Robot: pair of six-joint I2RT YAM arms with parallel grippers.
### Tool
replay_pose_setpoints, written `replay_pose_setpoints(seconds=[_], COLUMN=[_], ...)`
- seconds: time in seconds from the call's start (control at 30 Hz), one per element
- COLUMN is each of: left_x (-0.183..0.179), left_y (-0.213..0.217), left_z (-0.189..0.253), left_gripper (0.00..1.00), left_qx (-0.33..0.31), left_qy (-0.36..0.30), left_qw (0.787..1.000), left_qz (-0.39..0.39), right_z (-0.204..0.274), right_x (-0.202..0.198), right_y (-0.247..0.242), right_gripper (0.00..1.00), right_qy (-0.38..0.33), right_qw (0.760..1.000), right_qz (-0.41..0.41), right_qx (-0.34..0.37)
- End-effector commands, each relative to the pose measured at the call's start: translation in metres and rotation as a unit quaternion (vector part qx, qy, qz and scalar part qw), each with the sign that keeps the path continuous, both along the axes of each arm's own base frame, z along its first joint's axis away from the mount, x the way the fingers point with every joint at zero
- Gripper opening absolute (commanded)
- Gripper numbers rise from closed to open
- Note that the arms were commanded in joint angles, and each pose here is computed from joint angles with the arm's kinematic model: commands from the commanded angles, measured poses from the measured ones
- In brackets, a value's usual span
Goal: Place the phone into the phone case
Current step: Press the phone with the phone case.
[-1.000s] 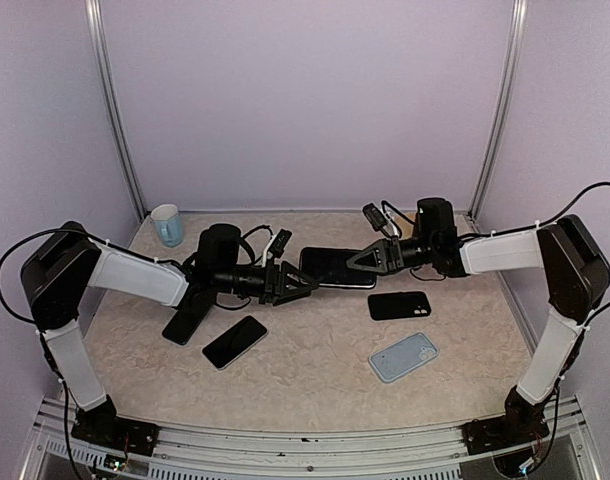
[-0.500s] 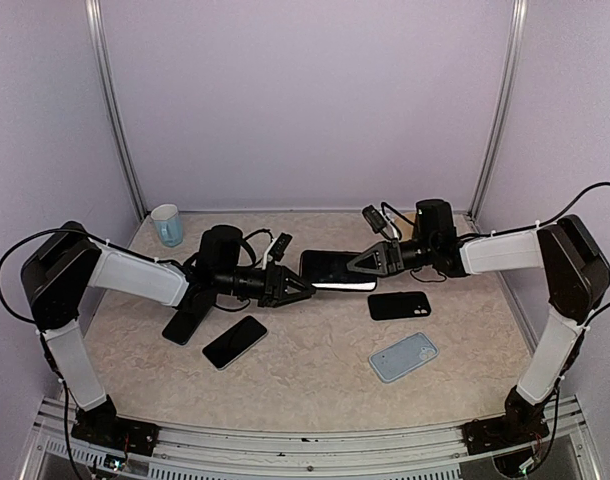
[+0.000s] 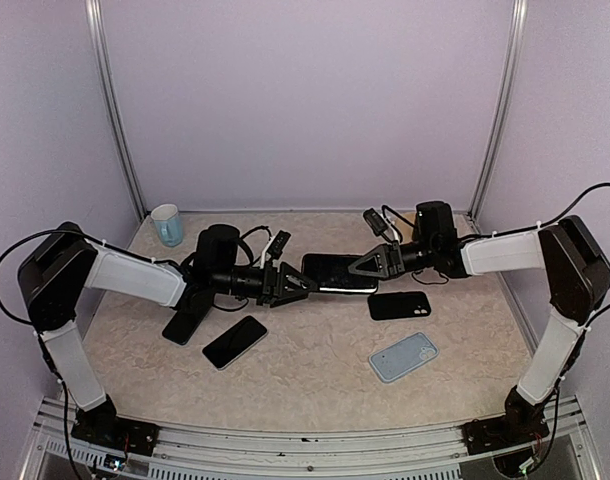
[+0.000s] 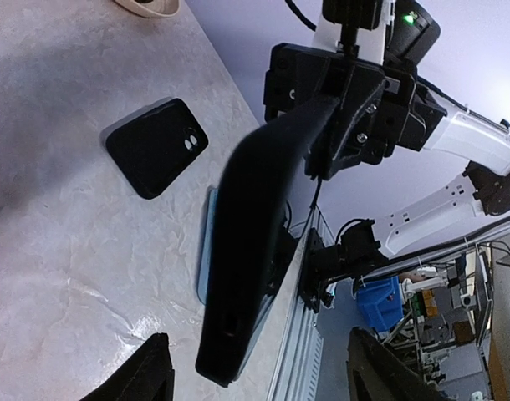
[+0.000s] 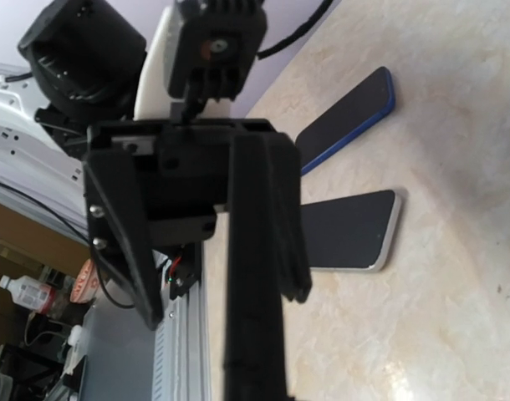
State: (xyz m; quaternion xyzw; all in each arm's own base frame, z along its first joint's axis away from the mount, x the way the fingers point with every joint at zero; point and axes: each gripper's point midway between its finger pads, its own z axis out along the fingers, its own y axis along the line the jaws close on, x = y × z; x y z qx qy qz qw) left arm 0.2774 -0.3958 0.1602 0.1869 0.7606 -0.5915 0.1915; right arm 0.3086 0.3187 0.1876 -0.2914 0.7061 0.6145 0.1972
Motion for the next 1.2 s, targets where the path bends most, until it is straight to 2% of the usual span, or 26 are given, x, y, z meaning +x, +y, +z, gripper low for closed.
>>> replay_pose_setpoints(seconds=[0.0,0.13,0.3,0.4,0.5,0.67,1.0,1.1,1.17], left_x=[0.003,0.010,0.015,0.016,0.014,0.009,0.007,0.005,0.006], left_y=[0.009,0.013,0.010,0.006,0.000,-0.008,-0.012,-0.010,-0.008], left_z=[0.013,0.015,0.022,0.026,0.028,0.029,0.031,0.029,0.027], left_gripper=[0.71,0.79,0.97,0.97,0.93,0.76,0.22,0.11,0.00], left_qx=[-0.011,-0.010,-0.012,-0.018,-0.025,-0.029,-0.029,-0.025,-0.021], left_qy=[-0.027,-0.031,-0.046,-0.051,-0.052,-0.052,-0.049,-0.049,-0.048], left_qw=[1.000,0.999,0.999,0.998,0.998,0.998,0.998,0.998,0.999], left_qz=[0.005,0.013,0.015,0.010,0.002,-0.013,-0.013,-0.010,-0.006], right_z=[0.025,0.030,0.036,0.036,0.036,0.034,0.023,0.021,0.019], right_x=[-0.002,-0.006,-0.008,-0.007,-0.007,-0.007,-0.007,-0.005,-0.005], right_y=[-0.003,-0.004,-0.005,-0.004,-0.004,-0.004,-0.005,-0.006,-0.005], right_gripper=[0.00,0.00,0.00,0.00,0.00,0.00,0.00,0.00,0.00], right_qy=[-0.027,-0.030,-0.033,-0.033,-0.031,-0.030,-0.025,-0.027,-0.027], right_qw=[0.999,0.999,0.999,0.999,0.999,0.999,0.999,1.000,1.000], right_qz=[0.003,0.005,0.009,0.009,0.010,0.007,0.000,-0.003,-0.005], right_qx=[0.020,0.025,0.031,0.033,0.034,0.033,0.020,0.014,0.006])
